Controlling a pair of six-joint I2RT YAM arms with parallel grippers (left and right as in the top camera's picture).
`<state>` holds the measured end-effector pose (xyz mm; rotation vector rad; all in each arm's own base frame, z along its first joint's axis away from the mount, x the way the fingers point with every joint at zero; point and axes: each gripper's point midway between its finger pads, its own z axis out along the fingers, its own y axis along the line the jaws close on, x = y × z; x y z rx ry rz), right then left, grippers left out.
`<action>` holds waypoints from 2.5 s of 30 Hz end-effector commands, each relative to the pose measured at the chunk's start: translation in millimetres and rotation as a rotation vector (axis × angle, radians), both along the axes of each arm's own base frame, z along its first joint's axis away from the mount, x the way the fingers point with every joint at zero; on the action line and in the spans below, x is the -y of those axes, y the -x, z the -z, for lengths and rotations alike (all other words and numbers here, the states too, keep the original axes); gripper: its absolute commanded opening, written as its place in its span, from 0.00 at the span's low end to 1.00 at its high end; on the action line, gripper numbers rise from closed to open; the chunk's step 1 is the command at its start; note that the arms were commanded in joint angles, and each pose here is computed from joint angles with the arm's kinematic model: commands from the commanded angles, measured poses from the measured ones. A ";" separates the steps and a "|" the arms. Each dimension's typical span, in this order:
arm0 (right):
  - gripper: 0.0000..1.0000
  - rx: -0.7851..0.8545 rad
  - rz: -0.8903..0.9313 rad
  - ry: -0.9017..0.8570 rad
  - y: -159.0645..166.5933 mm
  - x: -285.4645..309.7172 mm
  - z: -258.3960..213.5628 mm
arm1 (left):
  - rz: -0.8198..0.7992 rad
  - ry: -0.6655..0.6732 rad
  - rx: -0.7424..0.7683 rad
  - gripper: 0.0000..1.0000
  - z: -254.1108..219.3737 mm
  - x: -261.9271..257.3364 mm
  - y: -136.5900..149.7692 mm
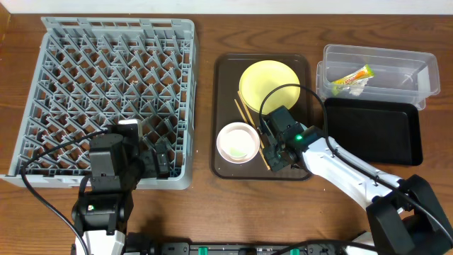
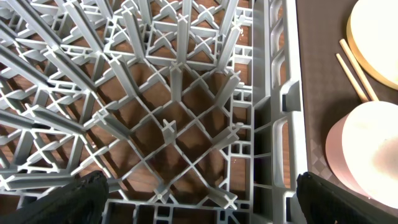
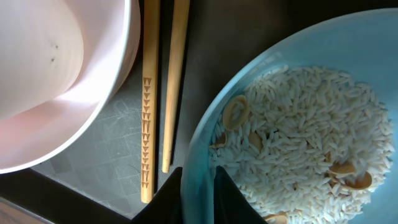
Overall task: Sort waste into correct bins and load items into the dishwasher
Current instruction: 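Grip the light-blue bowl rim and carry it over the black tray, then tilt the bowl to pour the rice onto the black tray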
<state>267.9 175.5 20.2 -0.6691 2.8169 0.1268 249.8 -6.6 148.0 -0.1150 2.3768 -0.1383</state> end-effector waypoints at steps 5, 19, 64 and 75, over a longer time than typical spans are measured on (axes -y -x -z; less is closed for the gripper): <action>0.03 -0.006 0.005 0.021 3.6 1.5 4.8 | -0.004 0.005 0.023 0.99 -10.4 0.6 -2.9; 0.01 0.091 0.053 -0.058 -26.4 -15.1 -50.2 | -0.004 0.005 0.023 0.99 -10.4 0.6 -3.0; 0.01 -0.066 0.651 -0.798 -63.0 143.4 -102.9 | -0.004 0.005 0.023 0.99 -10.4 0.6 -3.0; 0.01 -0.031 0.669 -1.086 -58.6 161.6 -119.2 | -0.004 0.005 0.023 0.99 -10.4 0.6 -2.9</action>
